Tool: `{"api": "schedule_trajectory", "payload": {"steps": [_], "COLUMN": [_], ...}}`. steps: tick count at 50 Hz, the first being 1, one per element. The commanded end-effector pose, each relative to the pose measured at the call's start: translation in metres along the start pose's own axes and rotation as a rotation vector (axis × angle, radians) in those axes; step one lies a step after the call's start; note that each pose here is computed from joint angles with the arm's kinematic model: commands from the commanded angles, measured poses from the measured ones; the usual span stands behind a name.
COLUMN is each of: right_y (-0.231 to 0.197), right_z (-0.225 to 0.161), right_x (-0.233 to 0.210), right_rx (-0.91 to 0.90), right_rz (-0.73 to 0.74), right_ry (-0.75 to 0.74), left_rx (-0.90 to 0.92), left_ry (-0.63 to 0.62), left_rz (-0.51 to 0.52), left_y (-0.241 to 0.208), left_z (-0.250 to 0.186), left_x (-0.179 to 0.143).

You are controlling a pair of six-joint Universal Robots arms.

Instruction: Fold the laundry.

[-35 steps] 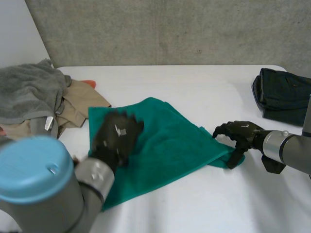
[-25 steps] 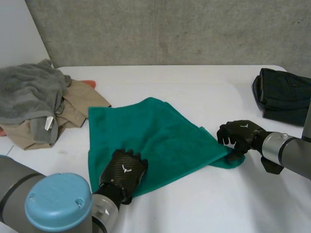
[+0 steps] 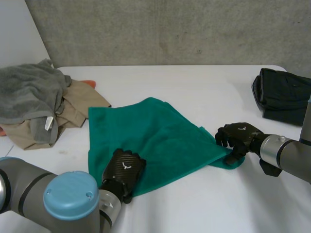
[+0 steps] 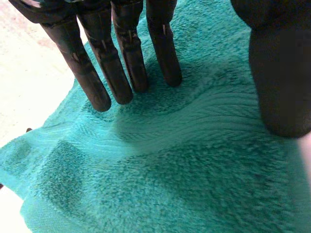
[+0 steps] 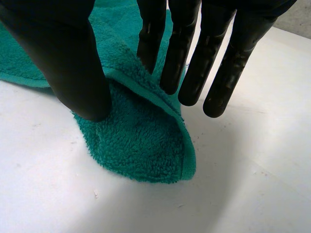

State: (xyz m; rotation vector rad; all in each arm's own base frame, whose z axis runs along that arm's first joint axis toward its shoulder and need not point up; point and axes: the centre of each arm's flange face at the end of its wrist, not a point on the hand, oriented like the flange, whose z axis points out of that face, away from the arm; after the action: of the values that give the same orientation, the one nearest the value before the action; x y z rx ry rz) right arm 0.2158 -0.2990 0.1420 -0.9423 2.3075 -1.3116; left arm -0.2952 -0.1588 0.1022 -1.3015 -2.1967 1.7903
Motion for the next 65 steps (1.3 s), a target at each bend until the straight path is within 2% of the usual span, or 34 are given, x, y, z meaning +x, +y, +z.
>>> {"api": "schedule_trajectory", "payload": {"steps": [1,21,34,42,47,51,59,65], "right_y": [0.001,0.002,-0.004,-0.009,-0.008,-0.008,-0.007,-0.007], "right_z": [0.0,0.0,-0.01,-0.014,-0.012,-0.013,-0.013,-0.013], "right_x": [-0.001,0.0,0.0,0.002,-0.001,0.0,0.002,0.0], "right_rx": [-0.004,-0.007,0.006,0.022,0.018,0.018,0.018,0.018], "right_rz": [0.003,0.004,0.016,0.007,0.006,0.008,0.01,0.007], "right_ry": [-0.002,0.003,0.02,0.029,0.02,0.023,0.027,0.024], "left_rx": [0.026,0.037,0.119,0.079,0.021,0.011,0.019,0.012], "left_ry": [-0.033,-0.043,-0.125,-0.101,-0.074,-0.069,-0.053,0.017], "left_rz": [-0.012,0.0,-0.021,0.003,0.087,0.112,0.082,0.033], "left_y": [-0.009,-0.011,-0.04,-0.028,-0.011,-0.009,-0.02,-0.019], "left_z": [0.011,0.024,0.015,0.02,0.025,0.023,-0.003,-0.022], "left_x": [-0.01,-0.012,-0.043,-0.035,-0.026,-0.025,-0.027,-0.009]}}
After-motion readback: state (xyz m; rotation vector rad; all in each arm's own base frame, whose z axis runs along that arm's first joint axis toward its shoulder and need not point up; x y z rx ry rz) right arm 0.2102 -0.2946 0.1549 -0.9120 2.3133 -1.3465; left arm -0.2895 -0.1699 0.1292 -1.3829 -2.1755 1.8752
